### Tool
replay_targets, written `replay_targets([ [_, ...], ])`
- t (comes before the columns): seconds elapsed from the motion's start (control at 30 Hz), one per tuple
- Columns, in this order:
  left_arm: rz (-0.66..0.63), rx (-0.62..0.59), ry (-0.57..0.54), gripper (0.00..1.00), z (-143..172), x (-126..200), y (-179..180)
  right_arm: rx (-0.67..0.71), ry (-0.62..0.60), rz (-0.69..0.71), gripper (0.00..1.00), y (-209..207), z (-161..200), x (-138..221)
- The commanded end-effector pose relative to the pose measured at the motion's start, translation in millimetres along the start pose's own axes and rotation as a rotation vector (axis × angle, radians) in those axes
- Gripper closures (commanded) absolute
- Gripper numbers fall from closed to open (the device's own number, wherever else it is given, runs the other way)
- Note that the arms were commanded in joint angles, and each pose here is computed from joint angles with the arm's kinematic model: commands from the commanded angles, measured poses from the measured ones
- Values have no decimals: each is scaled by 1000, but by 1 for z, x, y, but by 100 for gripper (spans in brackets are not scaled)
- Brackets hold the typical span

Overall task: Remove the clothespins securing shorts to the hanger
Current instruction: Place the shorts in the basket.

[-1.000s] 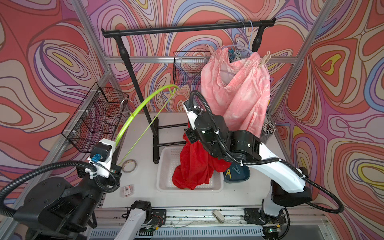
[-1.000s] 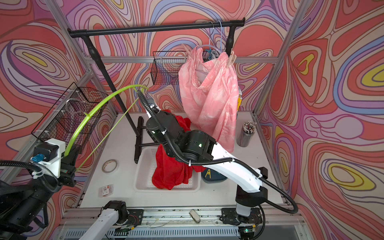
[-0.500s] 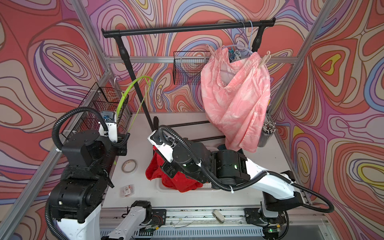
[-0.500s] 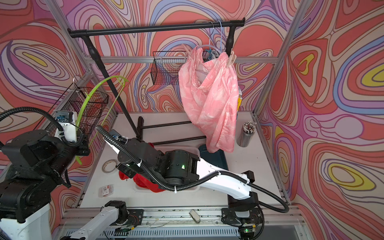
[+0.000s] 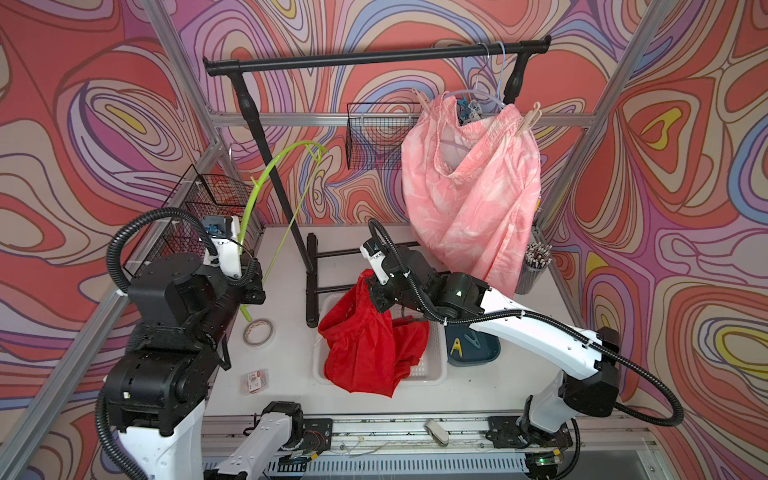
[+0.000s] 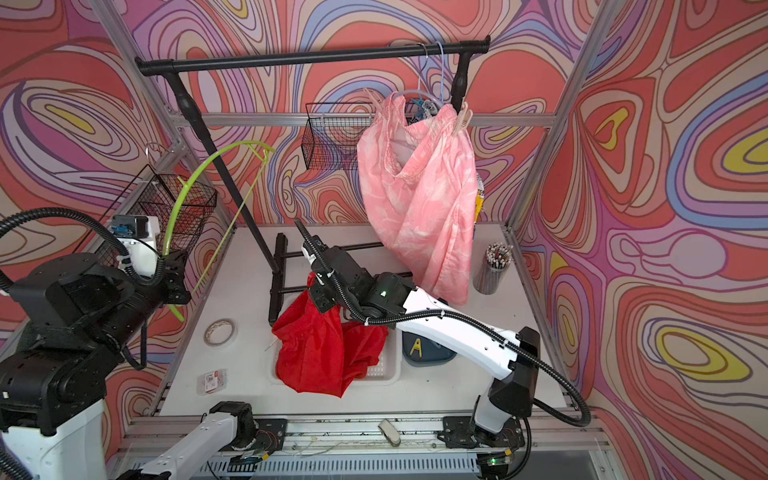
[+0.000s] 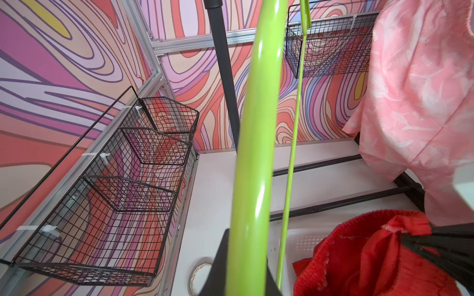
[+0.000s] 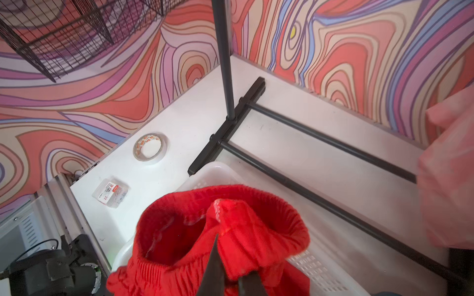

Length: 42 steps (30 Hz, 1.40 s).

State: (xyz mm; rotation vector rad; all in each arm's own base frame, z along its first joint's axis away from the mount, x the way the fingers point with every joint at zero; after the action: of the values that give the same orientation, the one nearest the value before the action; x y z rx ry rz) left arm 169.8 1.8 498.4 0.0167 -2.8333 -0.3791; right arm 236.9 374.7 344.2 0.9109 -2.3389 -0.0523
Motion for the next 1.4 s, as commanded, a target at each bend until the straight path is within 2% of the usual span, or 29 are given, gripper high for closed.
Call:
replay_targets([
  [0.0, -33, 71, -106, 100, -31, -6, 8, -30, 45, -131, 100, 14, 15, -16],
  [0.13, -57, 99, -129, 100, -56, -22, 14, -24, 123, -83, 100, -1, 43, -22],
  [0.23, -40, 111, -129, 100, -73, -43, 14, -77, 160, -39, 100, -27, 59, -20],
  [0.33, -26, 123, -103, 100, -84, -69, 12, -139, 197, -8, 100, -52, 75, -18],
  [0.5, -43, 134, -91, 100, -97, -109, 12, -187, 306, 17, 100, -64, 113, -24],
  [0.6, -61, 139, -106, 100, -107, -125, 13, -199, 359, 96, 100, -79, 132, -30],
  [0.73, -65, 137, -136, 100, -117, -146, 7, -242, 361, 163, 100, -97, 135, -37],
  [0.9, -76, 128, -173, 100, -125, -155, 1, -281, 312, 182, 100, -112, 117, -42],
  [1.07, -93, 128, -213, 100, -130, -153, 3, -258, 395, 178, 100, -112, 127, -56],
  [1.23, -131, 109, -202, 100, -131, -163, 5, -269, 442, 155, 78, -110, 140, -61],
  [1.37, -116, 114, -160, 100, -129, -188, 0, -237, 403, 151, 66, -107, 122, -54],
])
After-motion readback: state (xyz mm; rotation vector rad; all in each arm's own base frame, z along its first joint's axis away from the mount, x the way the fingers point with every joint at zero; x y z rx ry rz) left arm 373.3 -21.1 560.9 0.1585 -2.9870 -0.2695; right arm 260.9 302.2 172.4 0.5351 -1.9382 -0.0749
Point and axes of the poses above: each gripper's point midway between its finger pads, its own x axis back along the fingers, its own y axis along the line the jaws close on, z = x × y, the point moved 5 cm from there along x, back along the fingers, and after that the axes turned 11 degrees about -x, right-handed, at the moved point
